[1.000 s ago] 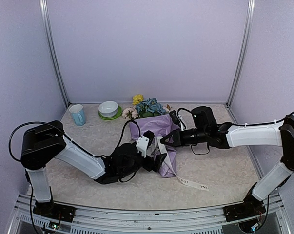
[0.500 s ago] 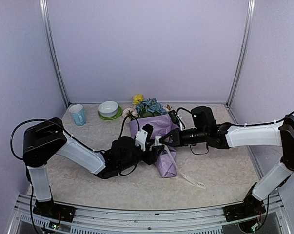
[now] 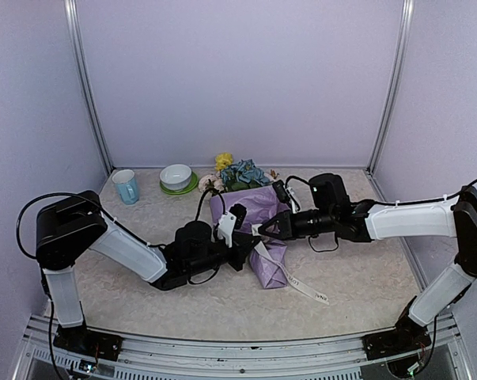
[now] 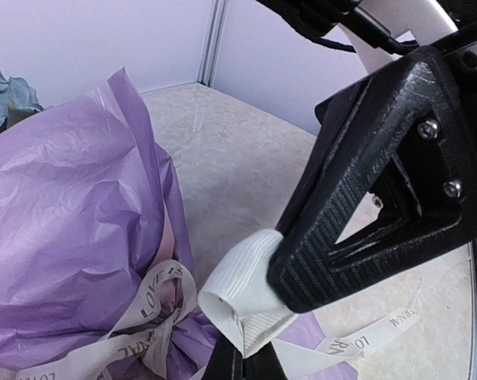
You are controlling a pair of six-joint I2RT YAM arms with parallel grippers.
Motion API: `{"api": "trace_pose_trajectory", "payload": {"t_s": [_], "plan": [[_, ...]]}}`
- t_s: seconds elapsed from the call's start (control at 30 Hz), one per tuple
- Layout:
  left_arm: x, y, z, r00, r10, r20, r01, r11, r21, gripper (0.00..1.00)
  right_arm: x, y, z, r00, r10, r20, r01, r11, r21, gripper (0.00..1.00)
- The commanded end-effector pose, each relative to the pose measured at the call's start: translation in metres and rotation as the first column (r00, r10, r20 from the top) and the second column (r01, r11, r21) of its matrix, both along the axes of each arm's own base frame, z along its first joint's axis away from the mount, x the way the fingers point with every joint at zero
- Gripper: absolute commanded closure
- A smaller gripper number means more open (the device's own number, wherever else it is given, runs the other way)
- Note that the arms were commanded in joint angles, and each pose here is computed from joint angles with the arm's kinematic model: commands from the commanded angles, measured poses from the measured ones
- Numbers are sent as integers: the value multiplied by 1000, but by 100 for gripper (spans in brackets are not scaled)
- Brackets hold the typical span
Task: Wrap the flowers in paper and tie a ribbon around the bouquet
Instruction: Cross the half-tied ribbon over the folded bouquet.
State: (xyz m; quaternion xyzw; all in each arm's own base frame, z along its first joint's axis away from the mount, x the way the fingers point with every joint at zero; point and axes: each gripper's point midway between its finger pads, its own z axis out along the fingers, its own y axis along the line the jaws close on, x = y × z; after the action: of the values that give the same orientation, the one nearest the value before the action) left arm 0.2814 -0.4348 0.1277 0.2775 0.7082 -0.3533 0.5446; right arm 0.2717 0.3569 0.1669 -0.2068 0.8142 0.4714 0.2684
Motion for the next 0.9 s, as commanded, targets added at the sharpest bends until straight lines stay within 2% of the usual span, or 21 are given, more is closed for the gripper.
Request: {"api": "trace_pose_trajectory", "payload": {"t_s": [0.0,0.07,0.1,0.17,0.23,0.37,0.53,0.7,0.87], "plan": [[0,14,7,1000,-13,-2,13,1000,0,100,-2,-1,5,999,30,22,-30,999,-15,100],[2,18,1,1000,-16,-13,16,999,34,100,-5,-1,0,999,52,5,-52,998,-31,100],[3,19,-3,999,-22,-24,24,998,58,100,-6,-1,-3,998,62,2,-62,997,-42,94],[4,18,-9,998,-46,-43,50,994,94,100,-4,-4,-6,998,68,1,-68,995,-72,73],[4,17,-18,995,-65,-72,75,987,140,100,7,-12,-9,999,43,16,-41,991,-125,63],[-1,17,-36,984,-105,-147,135,967,216,100,46,-31,-12,994,-5,110,32,970,-242,61],[-5,13,-50,957,-140,-254,210,938,274,100,59,-23,-42,978,161,130,-95,909,-406,62],[-1,10,-48,950,-145,-277,221,938,268,100,58,-14,-60,949,295,111,-216,865,-452,62],[4,9,-53,936,-140,-322,234,933,275,100,63,-8,-65,935,333,123,-244,853,-461,61]]}}
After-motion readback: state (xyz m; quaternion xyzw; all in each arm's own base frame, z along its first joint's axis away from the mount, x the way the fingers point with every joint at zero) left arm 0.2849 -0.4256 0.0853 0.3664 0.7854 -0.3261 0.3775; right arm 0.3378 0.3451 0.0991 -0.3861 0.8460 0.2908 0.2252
